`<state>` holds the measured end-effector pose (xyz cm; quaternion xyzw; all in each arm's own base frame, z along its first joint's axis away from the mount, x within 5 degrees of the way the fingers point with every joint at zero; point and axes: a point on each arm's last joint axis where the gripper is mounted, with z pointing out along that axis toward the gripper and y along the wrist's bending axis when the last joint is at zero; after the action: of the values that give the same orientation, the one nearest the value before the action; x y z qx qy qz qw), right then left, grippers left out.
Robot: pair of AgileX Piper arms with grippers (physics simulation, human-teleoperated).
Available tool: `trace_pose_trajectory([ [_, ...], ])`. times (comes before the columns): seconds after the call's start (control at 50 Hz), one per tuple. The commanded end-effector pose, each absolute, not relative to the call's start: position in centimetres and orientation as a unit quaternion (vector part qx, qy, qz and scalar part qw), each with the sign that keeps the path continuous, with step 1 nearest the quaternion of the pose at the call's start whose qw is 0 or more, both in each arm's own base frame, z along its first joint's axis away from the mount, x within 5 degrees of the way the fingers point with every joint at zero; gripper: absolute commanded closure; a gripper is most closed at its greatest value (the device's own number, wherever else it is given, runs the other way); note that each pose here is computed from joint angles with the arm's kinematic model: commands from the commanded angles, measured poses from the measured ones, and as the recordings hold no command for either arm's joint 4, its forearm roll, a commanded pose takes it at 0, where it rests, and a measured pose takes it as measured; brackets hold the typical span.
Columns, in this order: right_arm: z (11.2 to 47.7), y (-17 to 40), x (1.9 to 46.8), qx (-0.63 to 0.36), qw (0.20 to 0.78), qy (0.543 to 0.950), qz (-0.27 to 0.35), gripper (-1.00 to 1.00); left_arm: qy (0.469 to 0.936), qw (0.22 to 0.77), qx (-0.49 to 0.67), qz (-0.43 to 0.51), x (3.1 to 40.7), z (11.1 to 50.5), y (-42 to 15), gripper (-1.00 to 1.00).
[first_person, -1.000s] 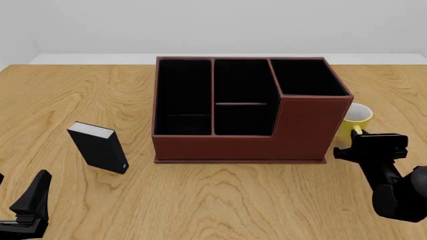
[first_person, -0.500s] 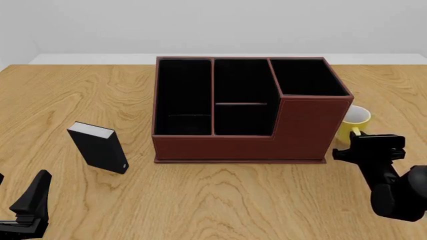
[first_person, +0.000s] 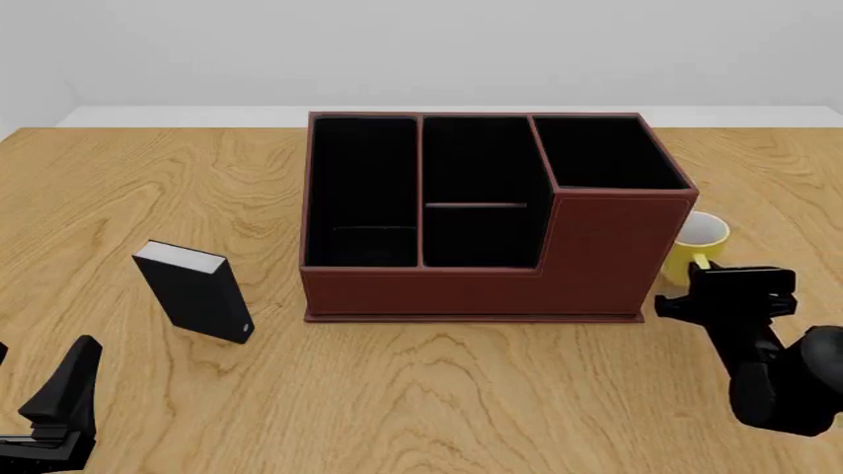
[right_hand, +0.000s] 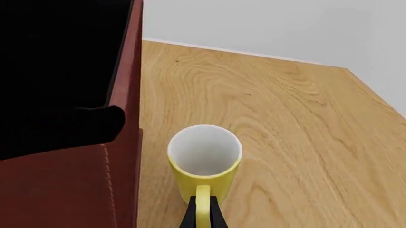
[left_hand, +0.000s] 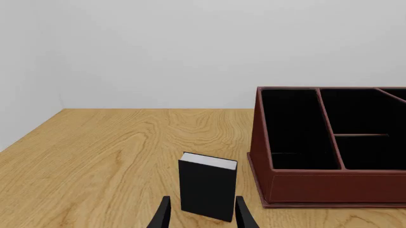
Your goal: Pick up the yellow and white mug and place it to the right of the caddy.
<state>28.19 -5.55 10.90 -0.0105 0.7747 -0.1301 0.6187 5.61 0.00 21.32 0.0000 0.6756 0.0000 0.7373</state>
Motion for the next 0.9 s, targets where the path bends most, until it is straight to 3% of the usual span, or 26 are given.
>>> trace_pose_trajectory([
  [0.02,10.89,-5.60,28.32,-0.007,0.620,0.774,-0.128,1.00,0.676,0.737,0.000,0.000,5.61,21.32,0.00,-1.00],
  [0.72,10.54,-6.19,28.42,-0.003,0.616,0.776,-0.137,1.00,0.676,0.737,0.000,0.000,5.61,21.32,0.00,-1.00],
  [0.74,10.44,-6.15,28.45,-0.003,0.615,0.777,-0.136,-1.00,0.676,0.737,0.000,0.000,5.61,21.32,0.00,-1.00],
  [0.9,10.24,-6.23,28.53,-0.003,0.613,0.779,-0.136,-1.00,0.676,0.737,0.000,0.000,5.61,21.32,0.00,-1.00],
])
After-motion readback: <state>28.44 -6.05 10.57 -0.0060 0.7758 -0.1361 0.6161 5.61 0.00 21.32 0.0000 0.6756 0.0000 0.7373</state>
